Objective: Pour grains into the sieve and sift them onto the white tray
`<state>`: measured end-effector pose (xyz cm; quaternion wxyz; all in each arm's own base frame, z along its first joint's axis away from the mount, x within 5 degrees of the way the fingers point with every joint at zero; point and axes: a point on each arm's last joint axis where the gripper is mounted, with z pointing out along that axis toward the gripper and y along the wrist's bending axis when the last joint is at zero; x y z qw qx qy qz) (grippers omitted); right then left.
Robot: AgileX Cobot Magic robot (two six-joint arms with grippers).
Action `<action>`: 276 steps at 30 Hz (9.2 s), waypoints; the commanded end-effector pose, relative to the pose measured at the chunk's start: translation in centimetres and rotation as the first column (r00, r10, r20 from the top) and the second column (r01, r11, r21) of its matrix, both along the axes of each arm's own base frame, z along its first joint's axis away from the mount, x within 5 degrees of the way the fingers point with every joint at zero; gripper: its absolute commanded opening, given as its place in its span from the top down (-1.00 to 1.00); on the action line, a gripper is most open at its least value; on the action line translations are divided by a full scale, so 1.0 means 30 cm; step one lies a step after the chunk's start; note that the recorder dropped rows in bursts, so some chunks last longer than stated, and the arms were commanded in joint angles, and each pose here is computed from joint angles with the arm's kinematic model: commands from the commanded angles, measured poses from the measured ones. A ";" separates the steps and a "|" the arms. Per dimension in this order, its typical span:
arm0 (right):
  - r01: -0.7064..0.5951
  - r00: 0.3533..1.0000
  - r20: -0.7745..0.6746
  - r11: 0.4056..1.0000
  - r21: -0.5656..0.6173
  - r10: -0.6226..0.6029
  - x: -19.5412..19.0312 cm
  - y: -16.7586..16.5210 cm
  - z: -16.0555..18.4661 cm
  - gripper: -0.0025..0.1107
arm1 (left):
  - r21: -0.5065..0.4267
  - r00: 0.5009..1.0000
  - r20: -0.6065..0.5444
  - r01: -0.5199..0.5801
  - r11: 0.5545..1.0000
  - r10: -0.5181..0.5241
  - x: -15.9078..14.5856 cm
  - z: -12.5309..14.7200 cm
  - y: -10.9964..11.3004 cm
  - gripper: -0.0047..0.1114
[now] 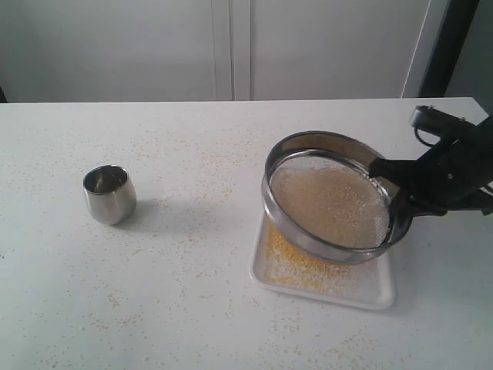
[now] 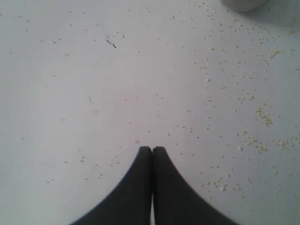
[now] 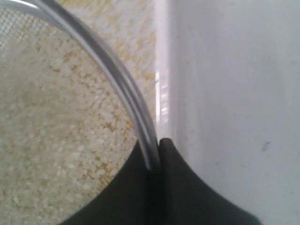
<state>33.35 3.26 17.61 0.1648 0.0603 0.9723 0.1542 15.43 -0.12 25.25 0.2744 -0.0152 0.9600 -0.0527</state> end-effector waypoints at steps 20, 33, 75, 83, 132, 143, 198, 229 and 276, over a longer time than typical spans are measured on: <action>-0.020 0.998 0.056 0.997 -0.075 0.024 -0.006 0.051 0.035 0.96 | -0.012 1.000 -0.010 -0.006 1.000 0.006 -0.007 -0.003 -0.002 0.92; -0.035 0.993 -0.120 0.992 -0.121 0.021 0.005 0.017 0.039 0.96 | -0.012 1.000 -0.010 -0.006 1.000 0.006 -0.007 -0.003 -0.002 0.92; -0.037 0.996 -0.091 0.973 -0.227 0.016 0.025 0.074 0.001 0.96 | -0.012 1.000 -0.010 -0.006 1.000 0.006 -0.007 -0.003 -0.002 0.92; -0.050 0.997 -0.061 0.973 -0.226 0.037 0.005 0.081 0.062 0.96 | -0.012 1.000 -0.010 -0.006 1.000 0.006 -0.007 -0.003 -0.002 0.92; -0.581 0.799 0.026 0.782 -0.225 0.601 -0.099 0.731 0.137 0.96 | -0.012 1.000 -0.010 -0.006 1.000 0.006 -0.007 -0.003 -0.002 0.92; -0.674 0.719 0.024 0.705 -0.220 0.695 -0.093 0.867 0.111 0.96 | -0.012 1.000 -0.010 -0.006 1.000 0.006 -0.007 -0.003 -0.002 0.92; -0.675 0.711 -0.018 0.675 -0.297 0.703 -0.026 0.940 -0.092 0.62 | -0.012 1.000 -0.010 -0.006 1.000 0.006 -0.007 -0.003 -0.002 0.92; -0.573 0.789 0.090 0.781 -0.248 0.607 -0.049 0.916 0.113 0.36 | -0.012 1.000 -0.010 -0.006 1.000 0.006 -0.007 -0.003 -0.002 0.92; -0.443 0.894 -0.050 0.863 -0.244 0.445 -0.124 0.598 0.320 0.96 | -0.012 1.000 -0.010 -0.006 1.000 0.006 -0.007 -0.003 -0.002 0.92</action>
